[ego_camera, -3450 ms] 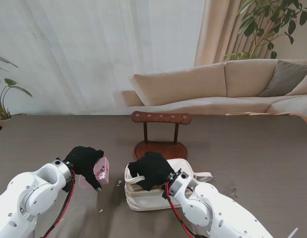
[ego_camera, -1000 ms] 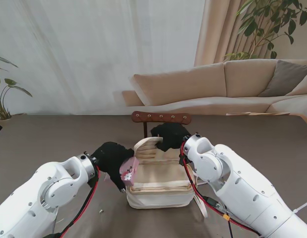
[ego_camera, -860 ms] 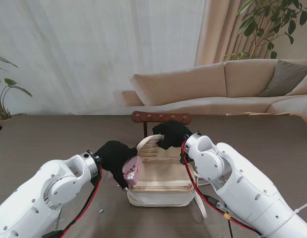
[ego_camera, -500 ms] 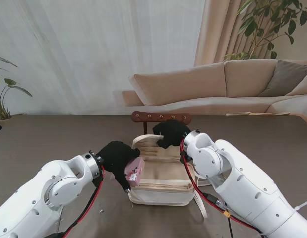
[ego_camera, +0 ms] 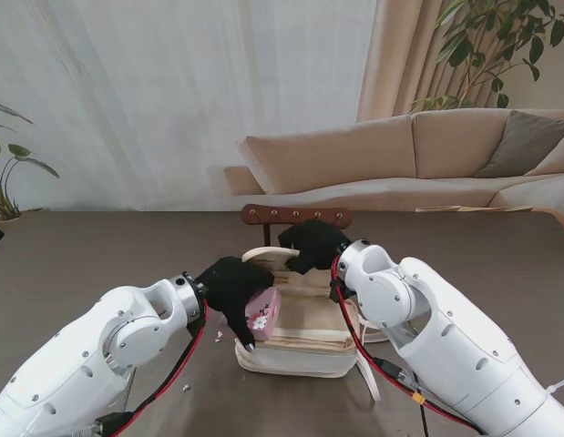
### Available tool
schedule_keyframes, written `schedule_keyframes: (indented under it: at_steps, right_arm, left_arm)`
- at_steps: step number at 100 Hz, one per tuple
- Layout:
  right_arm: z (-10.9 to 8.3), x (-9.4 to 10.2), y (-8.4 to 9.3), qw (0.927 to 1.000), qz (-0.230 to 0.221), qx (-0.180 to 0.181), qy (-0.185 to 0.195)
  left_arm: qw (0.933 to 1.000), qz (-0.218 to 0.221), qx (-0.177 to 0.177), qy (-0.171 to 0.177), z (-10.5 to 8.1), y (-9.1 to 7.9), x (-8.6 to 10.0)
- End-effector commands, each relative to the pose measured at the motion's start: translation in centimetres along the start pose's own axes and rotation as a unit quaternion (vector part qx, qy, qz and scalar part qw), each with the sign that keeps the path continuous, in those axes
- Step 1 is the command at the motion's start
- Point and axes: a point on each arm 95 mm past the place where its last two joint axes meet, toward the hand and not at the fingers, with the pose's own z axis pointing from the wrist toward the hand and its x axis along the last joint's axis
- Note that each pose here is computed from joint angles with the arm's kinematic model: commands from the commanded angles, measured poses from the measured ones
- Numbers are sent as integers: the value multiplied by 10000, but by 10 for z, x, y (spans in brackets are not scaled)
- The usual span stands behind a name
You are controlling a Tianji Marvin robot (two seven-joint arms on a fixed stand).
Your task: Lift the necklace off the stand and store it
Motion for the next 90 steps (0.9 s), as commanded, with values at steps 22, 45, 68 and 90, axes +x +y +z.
schedule_keyframes:
  at_steps: [22, 45, 68, 90]
  right_arm:
    - [-1, 6, 5, 9998, 159, 90, 88]
    - [-3, 6, 4, 9993, 322, 99, 176]
    - [3, 0, 8, 9996, 210, 159, 120]
    - [7, -1, 10, 9993, 194, 214, 242]
  left_arm:
    - [9996, -92, 114, 224, 23, -4, 6]
    - [9991, -120, 127, 389, 34, 3, 13]
    - [9983, -45, 16, 585, 33, 6, 21]
    - [9974, 6, 0, 718, 35, 4, 26]
